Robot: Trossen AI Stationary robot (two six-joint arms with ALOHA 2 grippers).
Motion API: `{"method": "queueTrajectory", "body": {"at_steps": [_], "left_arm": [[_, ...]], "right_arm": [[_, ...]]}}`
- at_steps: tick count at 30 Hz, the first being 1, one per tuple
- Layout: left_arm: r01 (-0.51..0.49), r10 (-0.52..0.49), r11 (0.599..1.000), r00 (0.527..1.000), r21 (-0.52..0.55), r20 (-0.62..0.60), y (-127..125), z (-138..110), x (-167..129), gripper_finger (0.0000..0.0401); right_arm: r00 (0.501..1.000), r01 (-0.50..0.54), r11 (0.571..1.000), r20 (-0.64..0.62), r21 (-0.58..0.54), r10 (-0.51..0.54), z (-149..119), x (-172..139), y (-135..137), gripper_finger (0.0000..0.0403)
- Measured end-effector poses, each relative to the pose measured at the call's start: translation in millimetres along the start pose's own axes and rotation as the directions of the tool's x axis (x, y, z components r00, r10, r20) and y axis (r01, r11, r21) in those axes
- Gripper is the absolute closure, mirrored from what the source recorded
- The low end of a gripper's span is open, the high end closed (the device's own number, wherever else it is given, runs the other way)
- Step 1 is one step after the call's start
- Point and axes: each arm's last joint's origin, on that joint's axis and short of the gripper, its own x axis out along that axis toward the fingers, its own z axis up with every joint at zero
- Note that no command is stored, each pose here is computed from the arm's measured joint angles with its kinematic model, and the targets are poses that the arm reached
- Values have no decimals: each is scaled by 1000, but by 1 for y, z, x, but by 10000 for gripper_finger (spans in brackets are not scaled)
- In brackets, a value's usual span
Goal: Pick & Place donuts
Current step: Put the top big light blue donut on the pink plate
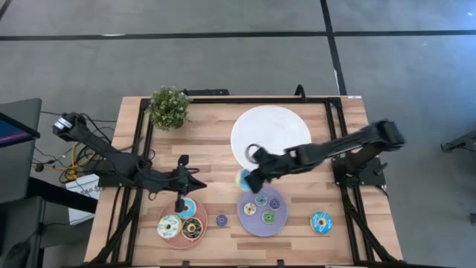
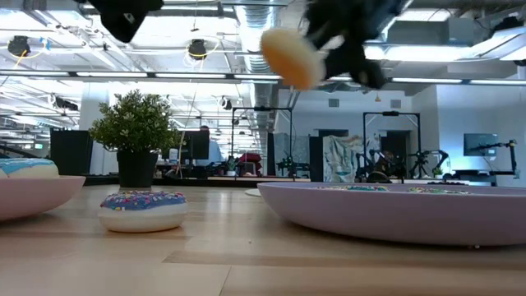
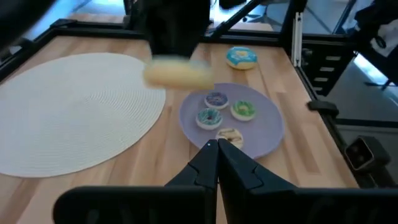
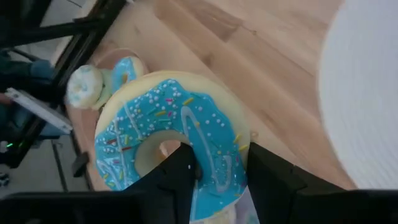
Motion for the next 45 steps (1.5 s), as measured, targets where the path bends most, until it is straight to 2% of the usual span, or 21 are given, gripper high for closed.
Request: {"method": "queueTrajectory", "body": {"at_steps": [6, 11, 16, 21, 27, 31, 35, 38, 42, 45], "left_arm": [[34, -34, 999, 999, 15, -12, -5, -2, -9, 401], [70, -70, 998, 997, 2, -43, -10, -6, -12, 401], [93, -93, 996, 993, -6, -75, -16, -11, -16, 401], [102, -104, 994, 990, -27, -94, -16, -13, -16, 401], [83, -87, 996, 991, -42, -100, -14, -13, -15, 398], [75, -81, 996, 991, -58, -107, -9, -12, -12, 379], [75, -90, 990, 988, -123, -122, 1, -9, -6, 335], [16, -43, 979, 991, -201, -130, 12, -8, 4, 290], [-41, 9, 961, 993, -272, -119, 21, -8, 25, 229], [-38, 18, 961, 997, -273, -75, 19, -7, 44, 194]], "right_arm": [[994, 97, 995, -43, 6, -97, 13, 68, 7, 280], [966, 225, 974, -135, 18, -220, 11, 113, 6, 280], [922, 318, 948, -233, 4, -308, 4, 135, 8, 272], [918, 301, 954, -273, 4, -288, 2, 140, 14, 238], [921, 291, 957, -272, 7, -278, 6, 123, 21, 169], [900, 320, 941, -275, -106, -337, 11, 92, 23, 134], [869, 374, 877, -216, -302, -445, 12, 45, 29, 122], [867, 313, 829, -217, -463, -448, -1, 14, 35, 121], [877, 298, 792, -174, -532, -447, -28, -27, 23, 121], [897, 279, 807, -157, -521, -412, -50, -57, 1, 121]]}}
